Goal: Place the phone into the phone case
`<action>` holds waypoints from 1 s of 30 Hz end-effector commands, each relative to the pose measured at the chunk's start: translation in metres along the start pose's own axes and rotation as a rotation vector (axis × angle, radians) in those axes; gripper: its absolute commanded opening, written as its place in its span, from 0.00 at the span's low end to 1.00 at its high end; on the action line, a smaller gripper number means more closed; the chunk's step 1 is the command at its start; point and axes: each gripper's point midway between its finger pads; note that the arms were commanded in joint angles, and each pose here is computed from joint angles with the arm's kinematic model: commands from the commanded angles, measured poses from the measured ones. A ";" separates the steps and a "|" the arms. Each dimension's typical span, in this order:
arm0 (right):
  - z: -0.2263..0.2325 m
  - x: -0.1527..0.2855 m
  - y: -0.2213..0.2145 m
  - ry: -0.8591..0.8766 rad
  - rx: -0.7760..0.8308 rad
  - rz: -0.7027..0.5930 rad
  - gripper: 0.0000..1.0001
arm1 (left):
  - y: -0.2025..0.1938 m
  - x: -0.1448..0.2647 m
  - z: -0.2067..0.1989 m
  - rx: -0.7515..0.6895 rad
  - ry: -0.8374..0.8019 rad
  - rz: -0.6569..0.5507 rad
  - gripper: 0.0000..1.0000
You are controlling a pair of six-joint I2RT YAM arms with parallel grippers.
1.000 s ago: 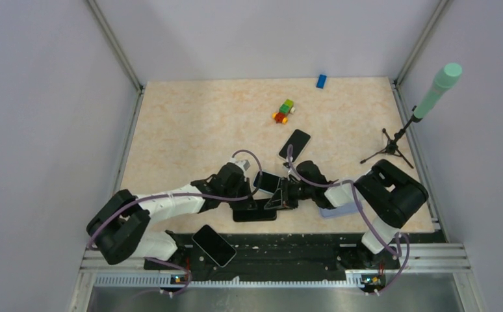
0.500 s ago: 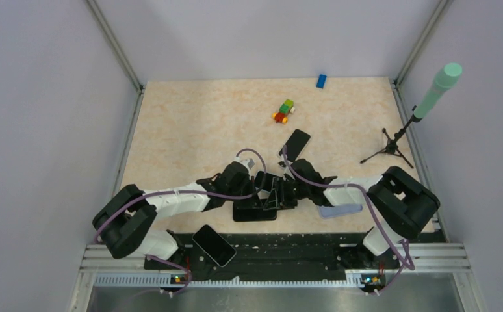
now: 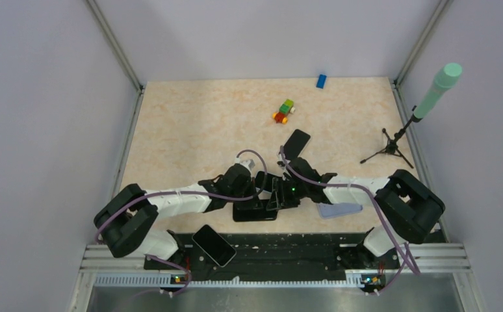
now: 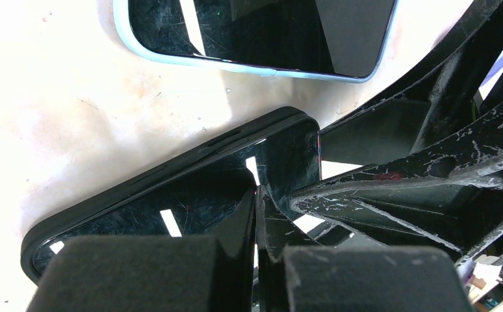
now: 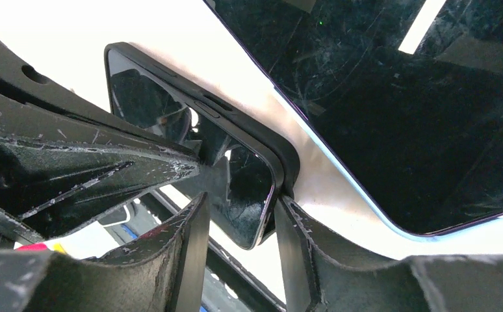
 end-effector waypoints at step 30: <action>-0.029 0.020 -0.034 0.103 -0.144 0.043 0.42 | -0.036 -0.002 0.034 -0.159 0.205 0.043 0.00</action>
Point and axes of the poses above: each gripper's point midway between its finger pads, its own x axis back along the fingers, its own z axis along the line the jaws close on, y = z × x, and after that the axes turned 1 degree about -x, right-handed
